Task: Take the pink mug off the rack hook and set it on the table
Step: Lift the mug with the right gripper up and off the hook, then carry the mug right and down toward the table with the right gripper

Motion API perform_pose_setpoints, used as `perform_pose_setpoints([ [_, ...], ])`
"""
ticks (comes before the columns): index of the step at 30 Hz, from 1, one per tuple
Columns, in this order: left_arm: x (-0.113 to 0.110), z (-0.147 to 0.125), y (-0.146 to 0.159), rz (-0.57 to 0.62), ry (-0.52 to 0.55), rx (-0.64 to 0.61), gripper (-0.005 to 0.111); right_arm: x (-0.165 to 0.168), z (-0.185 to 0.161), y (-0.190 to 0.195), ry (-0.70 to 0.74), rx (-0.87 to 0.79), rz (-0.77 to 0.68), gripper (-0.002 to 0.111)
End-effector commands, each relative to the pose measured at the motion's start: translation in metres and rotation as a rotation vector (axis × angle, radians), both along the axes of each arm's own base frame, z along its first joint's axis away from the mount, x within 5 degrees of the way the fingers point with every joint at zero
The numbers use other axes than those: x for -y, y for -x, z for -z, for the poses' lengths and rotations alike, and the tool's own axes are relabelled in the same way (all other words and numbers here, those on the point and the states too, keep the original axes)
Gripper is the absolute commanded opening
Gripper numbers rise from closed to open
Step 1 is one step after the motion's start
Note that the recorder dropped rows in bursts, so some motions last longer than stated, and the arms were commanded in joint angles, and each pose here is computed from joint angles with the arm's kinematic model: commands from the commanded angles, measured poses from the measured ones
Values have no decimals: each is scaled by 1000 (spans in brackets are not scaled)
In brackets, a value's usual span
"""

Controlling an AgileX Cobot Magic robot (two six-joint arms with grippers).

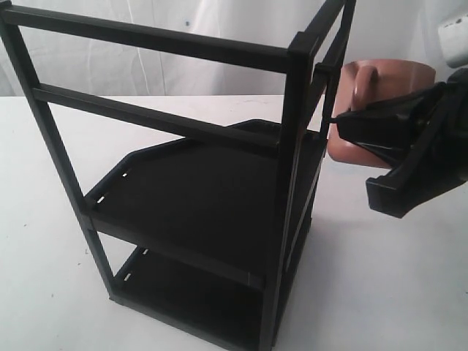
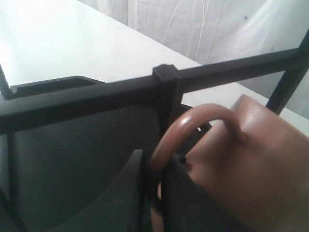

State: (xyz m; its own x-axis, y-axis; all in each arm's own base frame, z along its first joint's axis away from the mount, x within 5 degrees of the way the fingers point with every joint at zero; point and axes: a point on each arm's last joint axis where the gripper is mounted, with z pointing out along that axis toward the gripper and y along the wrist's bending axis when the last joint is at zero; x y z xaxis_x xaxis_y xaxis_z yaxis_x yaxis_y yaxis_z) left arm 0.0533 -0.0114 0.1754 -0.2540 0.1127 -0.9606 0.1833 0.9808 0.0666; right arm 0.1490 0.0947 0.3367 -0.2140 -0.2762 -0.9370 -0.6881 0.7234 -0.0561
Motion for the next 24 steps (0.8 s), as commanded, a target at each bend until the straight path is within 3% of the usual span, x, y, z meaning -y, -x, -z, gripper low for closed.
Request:
perform_pose_setpoints([
  [1, 0, 1, 0, -2, 8, 0, 0, 1, -3, 1, 15, 27, 3, 0],
  [16, 0, 1, 0, -2, 8, 0, 0, 16, -3, 25, 106, 50, 9, 0],
  [24, 0, 1, 0, -2, 8, 0, 0, 33, 37, 50, 186, 85, 43, 0],
])
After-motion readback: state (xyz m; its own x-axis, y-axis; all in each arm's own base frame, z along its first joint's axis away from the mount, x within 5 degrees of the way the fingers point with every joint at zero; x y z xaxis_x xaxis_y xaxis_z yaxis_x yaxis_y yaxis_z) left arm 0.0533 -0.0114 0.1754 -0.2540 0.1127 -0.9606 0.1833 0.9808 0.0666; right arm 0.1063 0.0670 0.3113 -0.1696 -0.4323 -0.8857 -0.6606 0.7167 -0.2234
